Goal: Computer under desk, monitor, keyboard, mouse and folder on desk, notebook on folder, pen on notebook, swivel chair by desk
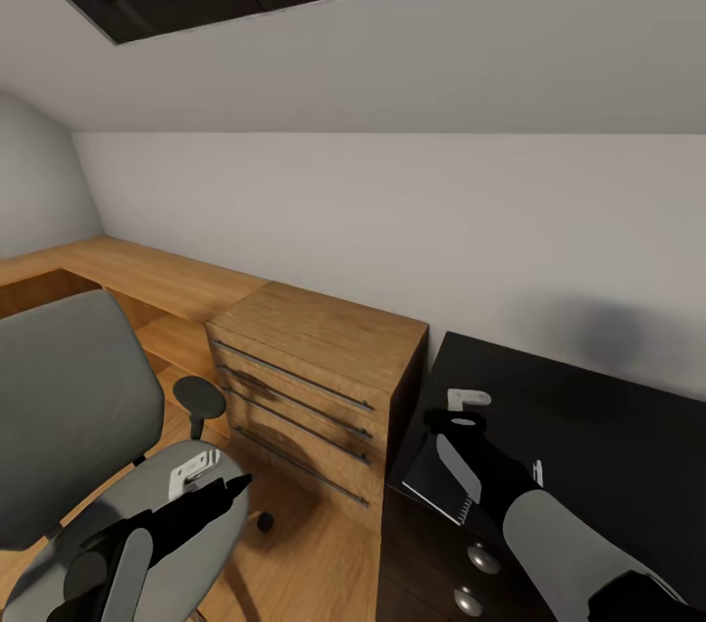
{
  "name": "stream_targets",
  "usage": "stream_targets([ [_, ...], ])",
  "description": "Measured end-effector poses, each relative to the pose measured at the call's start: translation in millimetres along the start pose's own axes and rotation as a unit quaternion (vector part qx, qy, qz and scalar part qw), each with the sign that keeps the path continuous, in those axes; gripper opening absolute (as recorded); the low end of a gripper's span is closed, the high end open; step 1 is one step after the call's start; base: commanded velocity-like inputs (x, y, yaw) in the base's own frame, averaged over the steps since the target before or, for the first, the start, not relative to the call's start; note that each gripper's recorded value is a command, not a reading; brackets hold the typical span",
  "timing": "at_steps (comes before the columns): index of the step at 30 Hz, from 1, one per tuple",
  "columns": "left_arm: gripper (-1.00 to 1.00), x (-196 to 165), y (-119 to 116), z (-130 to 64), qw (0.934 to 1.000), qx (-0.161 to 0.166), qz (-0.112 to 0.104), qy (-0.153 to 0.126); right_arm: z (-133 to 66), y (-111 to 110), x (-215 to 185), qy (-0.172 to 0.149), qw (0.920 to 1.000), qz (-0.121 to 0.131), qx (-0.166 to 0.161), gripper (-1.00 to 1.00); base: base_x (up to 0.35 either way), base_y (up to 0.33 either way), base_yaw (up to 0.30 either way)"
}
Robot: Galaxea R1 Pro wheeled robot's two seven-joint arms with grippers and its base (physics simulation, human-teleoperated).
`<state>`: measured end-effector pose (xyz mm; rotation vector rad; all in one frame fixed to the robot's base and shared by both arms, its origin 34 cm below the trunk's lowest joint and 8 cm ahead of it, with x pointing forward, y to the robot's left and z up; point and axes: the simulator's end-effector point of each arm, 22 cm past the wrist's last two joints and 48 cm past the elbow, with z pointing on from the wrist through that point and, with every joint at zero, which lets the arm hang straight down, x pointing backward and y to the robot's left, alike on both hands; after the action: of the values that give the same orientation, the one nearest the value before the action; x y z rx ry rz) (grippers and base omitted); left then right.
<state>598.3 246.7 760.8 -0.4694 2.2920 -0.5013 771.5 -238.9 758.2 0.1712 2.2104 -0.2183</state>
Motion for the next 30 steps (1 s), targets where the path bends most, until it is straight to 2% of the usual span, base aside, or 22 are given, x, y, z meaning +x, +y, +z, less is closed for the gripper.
stream_targets([
  [9,1.00,6.3,5.6,6.2,1.0000,0.000,-0.001,0.000,6.9,-0.9,13.6,0.005,1.0000,-0.002,0.003,1.00,0.000,0.000,0.000],
  [30,1.00,5.2,5.6,5.9,1.0000,0.000,0.000,-0.002,7.0,-1.5,13.1,0.005,1.0000,-0.002,0.003,1.00,0.000,0.000,0.000],
])
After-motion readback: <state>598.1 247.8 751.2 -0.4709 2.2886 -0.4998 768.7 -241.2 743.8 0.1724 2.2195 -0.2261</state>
